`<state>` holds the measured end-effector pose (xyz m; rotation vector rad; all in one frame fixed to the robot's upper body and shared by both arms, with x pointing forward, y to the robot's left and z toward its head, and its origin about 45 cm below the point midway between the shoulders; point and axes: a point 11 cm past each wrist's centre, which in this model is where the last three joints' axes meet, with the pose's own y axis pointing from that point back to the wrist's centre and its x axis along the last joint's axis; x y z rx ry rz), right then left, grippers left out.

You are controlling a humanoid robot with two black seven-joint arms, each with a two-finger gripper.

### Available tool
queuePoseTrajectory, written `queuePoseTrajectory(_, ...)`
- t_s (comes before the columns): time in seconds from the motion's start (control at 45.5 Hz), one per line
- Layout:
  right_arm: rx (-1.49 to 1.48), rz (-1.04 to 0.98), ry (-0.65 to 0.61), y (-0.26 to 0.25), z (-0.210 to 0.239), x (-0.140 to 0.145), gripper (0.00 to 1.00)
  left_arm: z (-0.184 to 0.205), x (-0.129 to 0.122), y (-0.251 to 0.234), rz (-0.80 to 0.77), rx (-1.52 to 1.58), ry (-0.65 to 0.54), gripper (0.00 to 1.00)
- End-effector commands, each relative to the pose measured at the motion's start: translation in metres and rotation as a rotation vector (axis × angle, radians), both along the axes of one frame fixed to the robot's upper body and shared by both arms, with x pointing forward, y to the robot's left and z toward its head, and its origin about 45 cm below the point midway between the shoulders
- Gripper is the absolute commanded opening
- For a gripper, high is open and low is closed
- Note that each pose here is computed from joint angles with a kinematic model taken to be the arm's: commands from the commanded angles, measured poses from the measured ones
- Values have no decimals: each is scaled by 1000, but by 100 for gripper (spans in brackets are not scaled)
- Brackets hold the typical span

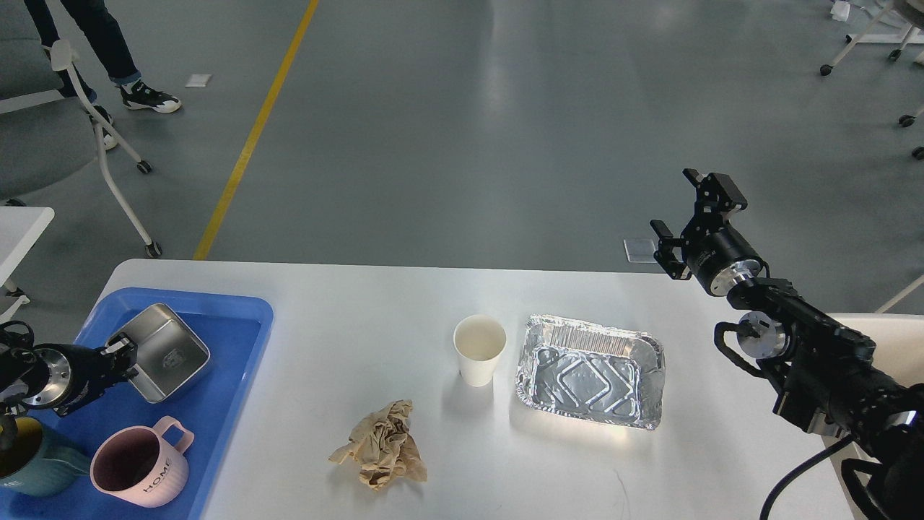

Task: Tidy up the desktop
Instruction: 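Lower the steel tray into the blue bin and release it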

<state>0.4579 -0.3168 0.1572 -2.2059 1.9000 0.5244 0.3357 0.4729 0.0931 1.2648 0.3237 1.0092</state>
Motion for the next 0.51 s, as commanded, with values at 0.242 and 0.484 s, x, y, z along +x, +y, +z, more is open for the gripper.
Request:
queuePoseTrajectory(0.242, 1, 1, 2, 1, -1, -1, 100, -6, -3, -3, 12, -17, 0, 41)
queuePoseTrajectory(0.484, 4, 7, -5, 3, 2, 1, 100, 2, -2, -5, -20, -63, 21, 88)
